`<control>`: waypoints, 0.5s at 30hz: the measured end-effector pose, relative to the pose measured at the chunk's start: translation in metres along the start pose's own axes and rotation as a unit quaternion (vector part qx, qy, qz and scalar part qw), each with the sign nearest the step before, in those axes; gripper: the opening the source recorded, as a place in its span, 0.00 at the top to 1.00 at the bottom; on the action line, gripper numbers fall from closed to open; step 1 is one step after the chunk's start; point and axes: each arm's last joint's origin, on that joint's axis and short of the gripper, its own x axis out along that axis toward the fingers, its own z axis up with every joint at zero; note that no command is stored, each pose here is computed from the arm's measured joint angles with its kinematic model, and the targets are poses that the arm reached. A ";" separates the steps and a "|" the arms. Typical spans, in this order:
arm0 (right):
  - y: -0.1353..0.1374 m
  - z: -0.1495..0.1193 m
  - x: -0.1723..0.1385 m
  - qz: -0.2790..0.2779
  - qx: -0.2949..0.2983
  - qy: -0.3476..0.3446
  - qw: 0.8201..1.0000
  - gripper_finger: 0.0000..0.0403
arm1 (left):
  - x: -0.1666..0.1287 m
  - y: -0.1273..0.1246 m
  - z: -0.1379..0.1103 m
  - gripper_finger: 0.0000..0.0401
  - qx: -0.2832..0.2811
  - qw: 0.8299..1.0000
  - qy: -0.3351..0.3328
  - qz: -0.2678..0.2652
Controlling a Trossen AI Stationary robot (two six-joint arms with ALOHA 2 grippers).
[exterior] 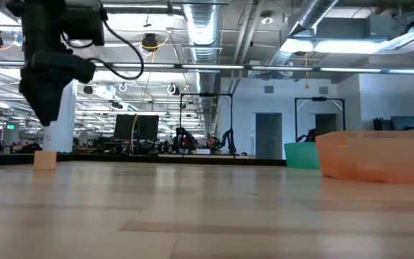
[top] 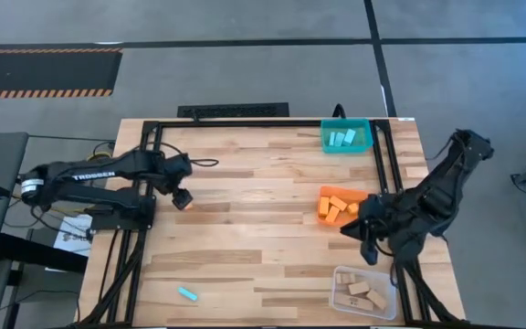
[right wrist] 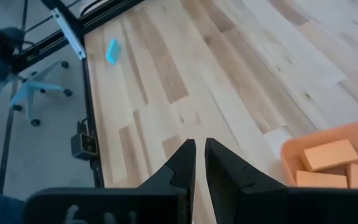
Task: Sort & place blocks by color
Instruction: Put the orange block into the orange bin
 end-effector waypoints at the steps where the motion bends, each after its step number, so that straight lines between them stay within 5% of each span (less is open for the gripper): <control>1: -0.001 0.002 0.001 -0.001 0.004 0.001 1.000 0.85 | 0.005 0.001 0.000 0.25 0.003 1.000 0.004 -0.008; 15: -0.003 0.011 0.007 -0.004 0.033 -0.014 0.999 0.85 | 0.051 -0.004 0.005 0.17 0.058 0.997 0.056 0.020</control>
